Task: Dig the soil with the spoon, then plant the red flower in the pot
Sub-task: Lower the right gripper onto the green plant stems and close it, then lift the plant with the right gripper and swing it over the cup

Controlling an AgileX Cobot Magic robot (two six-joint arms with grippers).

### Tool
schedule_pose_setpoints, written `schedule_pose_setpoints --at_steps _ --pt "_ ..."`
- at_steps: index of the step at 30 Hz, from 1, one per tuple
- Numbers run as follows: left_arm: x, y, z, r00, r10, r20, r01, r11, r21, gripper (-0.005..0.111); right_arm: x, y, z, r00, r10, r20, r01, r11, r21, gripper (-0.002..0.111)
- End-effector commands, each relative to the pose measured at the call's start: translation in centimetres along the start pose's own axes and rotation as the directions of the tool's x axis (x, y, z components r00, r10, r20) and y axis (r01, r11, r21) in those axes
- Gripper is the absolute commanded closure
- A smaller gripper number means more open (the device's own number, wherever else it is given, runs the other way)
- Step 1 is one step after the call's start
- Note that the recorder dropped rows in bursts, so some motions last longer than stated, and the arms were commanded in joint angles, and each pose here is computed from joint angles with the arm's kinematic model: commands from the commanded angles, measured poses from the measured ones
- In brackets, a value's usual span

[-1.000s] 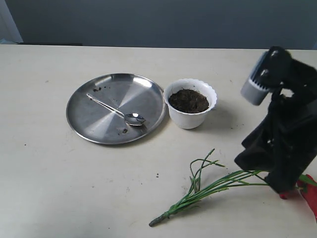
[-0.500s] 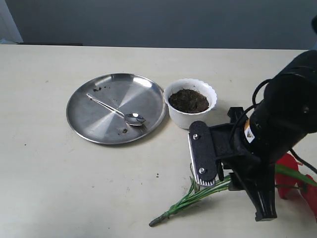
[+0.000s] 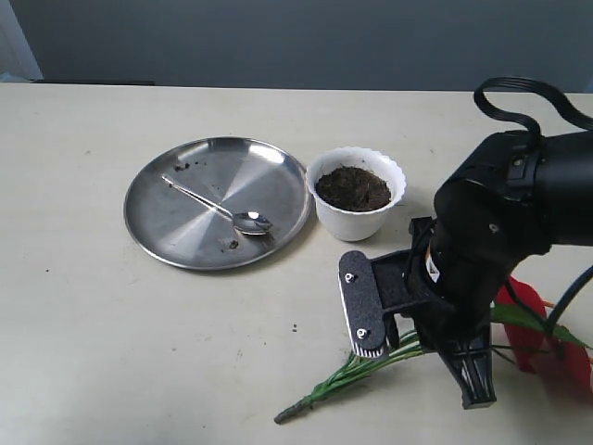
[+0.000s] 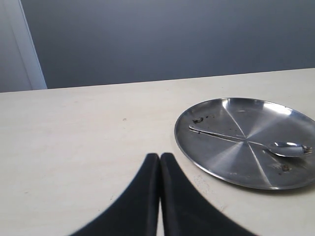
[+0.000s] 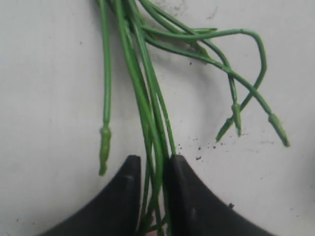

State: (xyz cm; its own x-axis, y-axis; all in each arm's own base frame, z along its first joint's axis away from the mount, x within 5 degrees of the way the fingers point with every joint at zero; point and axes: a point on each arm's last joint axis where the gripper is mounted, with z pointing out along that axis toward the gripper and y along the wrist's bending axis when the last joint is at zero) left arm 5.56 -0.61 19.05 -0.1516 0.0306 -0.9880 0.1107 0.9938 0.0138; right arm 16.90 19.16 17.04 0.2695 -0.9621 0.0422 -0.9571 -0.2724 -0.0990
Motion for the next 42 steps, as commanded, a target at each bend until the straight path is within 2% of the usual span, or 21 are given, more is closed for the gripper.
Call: schedule_pose_setpoints --at_steps 1,5,8,12,17,20,23,26,30,32,35,37,38,40,42 --pt "-0.2 0.0 -0.1 1.0 -0.003 0.01 0.003 1.0 0.003 0.106 0.1 0.1 0.1 1.0 -0.005 -0.012 0.005 1.0 -0.005 0.108" --pt "-0.2 0.0 -0.1 1.0 -0.003 0.01 0.003 1.0 0.003 0.106 0.3 0.2 0.0 0.999 -0.014 -0.031 0.013 1.0 -0.013 0.108" --pt "-0.2 0.0 -0.1 1.0 -0.003 0.01 0.003 1.0 0.003 0.106 1.0 0.1 -0.3 0.994 -0.048 -0.099 0.048 0.999 -0.003 0.108" --pt "-0.2 0.0 -0.1 1.0 -0.003 0.01 0.003 1.0 0.003 0.106 2.1 -0.3 -1.6 0.985 -0.019 -0.173 0.035 0.995 0.093 0.108" --pt "-0.2 0.0 -0.1 1.0 -0.003 0.01 0.003 1.0 0.003 0.106 3.4 -0.4 -3.8 0.97 -0.037 -0.242 0.085 0.978 0.192 0.108" --pt "-0.2 0.0 -0.1 1.0 -0.003 0.01 0.003 1.0 0.003 0.106 4.2 -0.6 -5.4 0.965 -0.014 -0.262 0.093 0.952 0.293 0.108" --pt "-0.2 0.0 -0.1 1.0 -0.003 0.01 0.003 1.0 0.003 0.106 5.3 -0.9 -7.1 0.942 -0.034 -0.335 0.168 0.91 0.379 0.108" --pt "-0.2 0.0 -0.1 1.0 -0.003 0.01 0.003 1.0 0.003 0.106 6.3 -1.3 -8.9 0.901 -0.042 -0.432 0.261 0.847 0.463 0.108" --pt "-0.2 0.0 -0.1 1.0 -0.003 0.01 0.003 1.0 0.003 0.106 7.1 -2.0 -11.1 0.858 -0.001 -0.514 0.351 0.731 0.585 0.108" --pt "-0.2 0.0 -0.1 1.0 -0.003 0.01 0.003 1.0 0.003 0.106 7.0 -2.7 -12.0 0.853 0.037 -0.52 0.377 0.647 0.663 0.108" --pt "-0.2 0.0 -0.1 1.0 -0.003 0.01 0.003 1.0 0.003 0.106 6.5 -3.7 -13.2 0.885 0.095 -0.456 0.357 0.489 0.796 0.108" --pt "-0.2 0.0 -0.1 1.0 -0.003 0.01 0.003 1.0 0.003 0.106 5.7 -4.2 -13.9 0.909 0.07 -0.411 0.355 0.389 0.85 0.108" --pt "-0.2 0.0 -0.1 1.0 -0.003 0.01 0.003 1.0 0.003 0.106 5.1 -4.5 -14.1 0.905 0.014 -0.426 0.398 0.332 0.855 0.108" --pt "-0.2 0.0 -0.1 1.0 -0.003 0.01 0.003 1.0 0.003 0.106 4.6 -4.9 -13.8 0.846 -0.026 -0.532 0.514 0.301 0.803 0.108" --pt "-0.2 0.0 -0.1 1.0 -0.003 0.01 0.003 1.0 0.003 0.106 4.1 -5.7 -13.4 0.826 -0.037 -0.562 0.544 0.311 0.779 0.108"
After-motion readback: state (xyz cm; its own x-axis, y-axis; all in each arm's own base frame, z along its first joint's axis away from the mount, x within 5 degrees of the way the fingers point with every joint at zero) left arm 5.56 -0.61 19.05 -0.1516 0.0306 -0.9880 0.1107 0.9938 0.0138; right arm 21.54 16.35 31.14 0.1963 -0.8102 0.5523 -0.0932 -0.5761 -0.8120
